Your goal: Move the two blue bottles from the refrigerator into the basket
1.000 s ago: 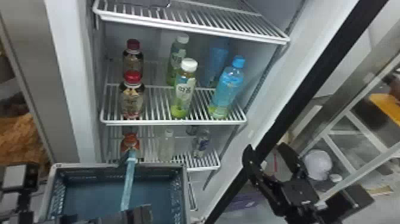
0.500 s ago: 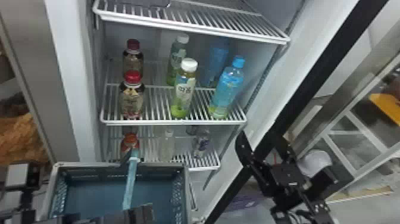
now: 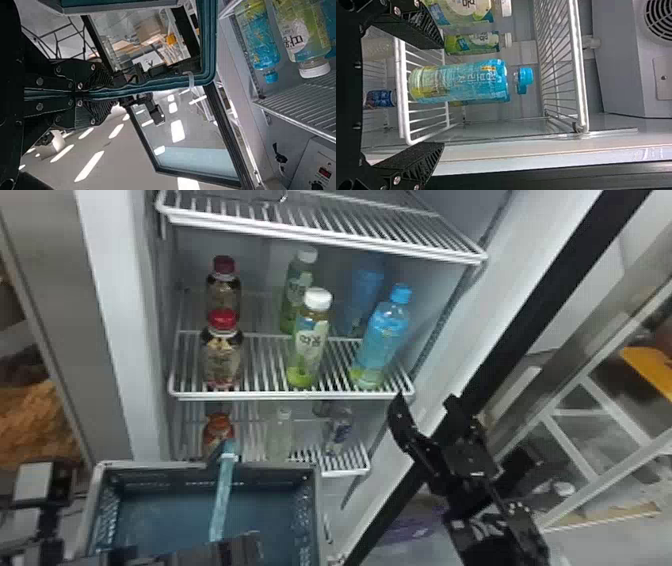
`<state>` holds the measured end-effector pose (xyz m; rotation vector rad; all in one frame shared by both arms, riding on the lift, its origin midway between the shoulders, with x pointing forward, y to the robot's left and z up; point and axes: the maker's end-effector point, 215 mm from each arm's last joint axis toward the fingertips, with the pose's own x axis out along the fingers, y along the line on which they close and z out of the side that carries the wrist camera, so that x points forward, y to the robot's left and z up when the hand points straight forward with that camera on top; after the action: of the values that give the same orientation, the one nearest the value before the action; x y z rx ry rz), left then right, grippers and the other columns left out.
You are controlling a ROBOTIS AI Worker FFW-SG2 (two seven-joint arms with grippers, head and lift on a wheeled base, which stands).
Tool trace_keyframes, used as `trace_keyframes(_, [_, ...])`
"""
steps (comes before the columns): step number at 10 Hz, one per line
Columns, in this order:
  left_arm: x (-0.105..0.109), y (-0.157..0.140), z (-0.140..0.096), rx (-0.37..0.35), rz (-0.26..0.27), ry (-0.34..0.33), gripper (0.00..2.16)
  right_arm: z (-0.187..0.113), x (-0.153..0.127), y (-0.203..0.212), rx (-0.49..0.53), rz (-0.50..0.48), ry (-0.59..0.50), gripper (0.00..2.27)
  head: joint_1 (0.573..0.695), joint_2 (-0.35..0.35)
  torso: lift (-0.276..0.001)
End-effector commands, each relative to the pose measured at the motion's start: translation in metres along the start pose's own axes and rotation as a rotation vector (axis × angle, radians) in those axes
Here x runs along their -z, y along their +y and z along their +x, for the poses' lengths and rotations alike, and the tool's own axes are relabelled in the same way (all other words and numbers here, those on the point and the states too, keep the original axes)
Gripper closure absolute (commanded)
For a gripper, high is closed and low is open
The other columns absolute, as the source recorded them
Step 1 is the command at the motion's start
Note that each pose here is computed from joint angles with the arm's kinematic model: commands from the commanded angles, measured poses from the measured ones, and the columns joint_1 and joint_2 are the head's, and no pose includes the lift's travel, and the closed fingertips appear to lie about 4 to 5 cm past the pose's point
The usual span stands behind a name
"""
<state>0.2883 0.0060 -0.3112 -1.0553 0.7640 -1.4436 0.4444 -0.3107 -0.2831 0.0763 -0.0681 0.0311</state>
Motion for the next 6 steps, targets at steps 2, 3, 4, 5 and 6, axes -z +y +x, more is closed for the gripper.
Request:
trace_keyframes(2, [0.0,0.0,0.001,0.001,0.0,0.001,1.17,0.022,0.004,0.005,-0.008,0.01,0.007,0.14,0.695,-0.35,0.0])
trace_keyframes(3, [0.0,0.0,0.001,0.002,-0.001,0.002,1.17,0.031,0.004,0.008,-0.017,0.008,0.007,0.14,0.695,-0.35,0.0])
trace_keyframes(4, [0.001,0.0,0.001,0.002,-0.003,0.003,1.17,0.038,0.004,0.007,-0.018,0.002,0.009,0.14,0.695,-0.35,0.0])
trace_keyframes(5, [0.001,0.0,0.001,0.002,-0.003,0.003,1.17,0.045,0.006,0.007,-0.019,0.002,0.016,0.14,0.695,-0.35,0.0])
trace_keyframes(6, [0.001,0.0,0.002,0.001,-0.003,0.004,1.17,0.052,0.005,0.01,-0.026,0.002,0.012,0.14,0.695,-0.35,0.0])
